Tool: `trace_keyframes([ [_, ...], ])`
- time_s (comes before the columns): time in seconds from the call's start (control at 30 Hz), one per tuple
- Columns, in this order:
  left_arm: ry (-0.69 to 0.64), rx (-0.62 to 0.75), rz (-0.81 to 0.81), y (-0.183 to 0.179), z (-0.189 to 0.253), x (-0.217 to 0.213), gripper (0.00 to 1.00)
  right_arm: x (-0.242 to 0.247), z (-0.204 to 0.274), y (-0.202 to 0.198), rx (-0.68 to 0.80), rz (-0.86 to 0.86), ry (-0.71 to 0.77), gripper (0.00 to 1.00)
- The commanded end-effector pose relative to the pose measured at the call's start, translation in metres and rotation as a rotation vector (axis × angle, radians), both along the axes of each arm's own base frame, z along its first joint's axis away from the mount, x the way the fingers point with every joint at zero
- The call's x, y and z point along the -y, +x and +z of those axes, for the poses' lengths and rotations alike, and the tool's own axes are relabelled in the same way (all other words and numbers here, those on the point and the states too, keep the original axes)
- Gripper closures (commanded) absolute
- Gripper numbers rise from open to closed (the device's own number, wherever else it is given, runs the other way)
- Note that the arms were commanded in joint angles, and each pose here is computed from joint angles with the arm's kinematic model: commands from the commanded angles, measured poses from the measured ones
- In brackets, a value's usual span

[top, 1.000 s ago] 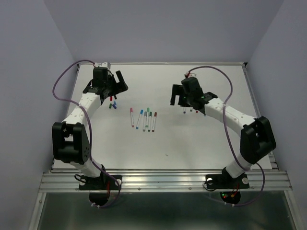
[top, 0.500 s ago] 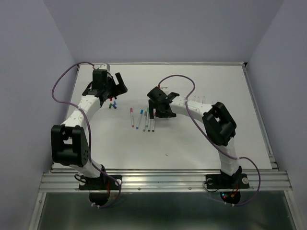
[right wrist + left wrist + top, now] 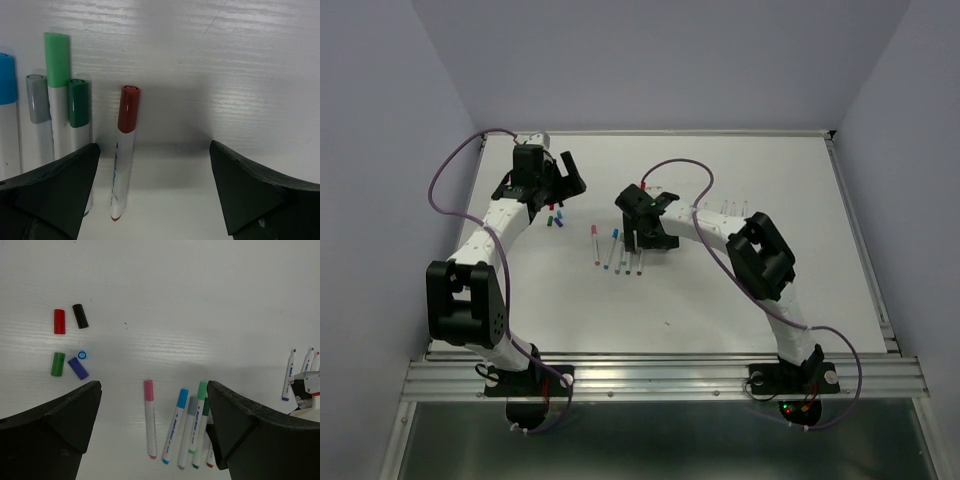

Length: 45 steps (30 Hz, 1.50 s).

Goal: Open the pen caps

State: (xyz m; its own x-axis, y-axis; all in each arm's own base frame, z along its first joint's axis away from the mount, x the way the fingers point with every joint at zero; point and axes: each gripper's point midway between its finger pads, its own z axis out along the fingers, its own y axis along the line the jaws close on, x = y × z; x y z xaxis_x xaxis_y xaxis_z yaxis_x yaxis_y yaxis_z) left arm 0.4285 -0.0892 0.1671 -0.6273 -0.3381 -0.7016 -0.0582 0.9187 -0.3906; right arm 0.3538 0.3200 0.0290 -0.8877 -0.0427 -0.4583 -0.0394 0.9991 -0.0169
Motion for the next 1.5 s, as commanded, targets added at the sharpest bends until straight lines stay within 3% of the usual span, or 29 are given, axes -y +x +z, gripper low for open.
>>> trace_keyframes([
  [0.0,0.007,0.058,-0.015,0.001,0.014,-0.001,0.01,0.000,0.002,-0.007,-0.010,-0.021,-0.029,0.05],
  [0.23,0.009,0.056,-0.011,0.002,0.013,-0.003,0.01,0.000,-0.010,-0.020,-0.053,-0.023,-0.032,0.22],
  [0.27,0.009,0.057,-0.011,0.002,0.014,-0.003,0.01,0.000,-0.012,-0.021,-0.060,-0.026,-0.028,0.29],
  [0.47,0.008,0.052,-0.005,0.002,0.012,-0.005,0.01,-0.004,-0.027,-0.041,-0.130,-0.017,0.003,0.50],
  [0.7,0.008,0.054,0.001,0.002,0.012,-0.008,0.01,0.003,-0.034,-0.059,-0.191,-0.016,0.005,0.53],
  [1.07,0.005,0.048,0.006,0.002,0.010,-0.010,0.01,0.026,-0.047,-0.077,-0.238,-0.011,-0.138,0.66],
  [1.1,0.006,0.049,0.006,0.002,0.010,-0.010,0.01,0.027,-0.050,-0.080,-0.250,-0.009,-0.138,0.73],
  [1.17,0.006,0.050,0.007,0.002,0.011,-0.010,0.01,0.025,-0.050,-0.084,-0.253,0.001,-0.134,0.77],
  [1.33,0.003,0.049,0.009,0.003,0.010,-0.011,0.01,0.027,-0.050,-0.084,-0.242,0.034,-0.137,0.99],
  [1.47,-0.009,0.055,-0.015,0.002,0.012,-0.006,0.01,0.015,-0.026,-0.061,-0.112,0.142,-0.089,0.99],
])
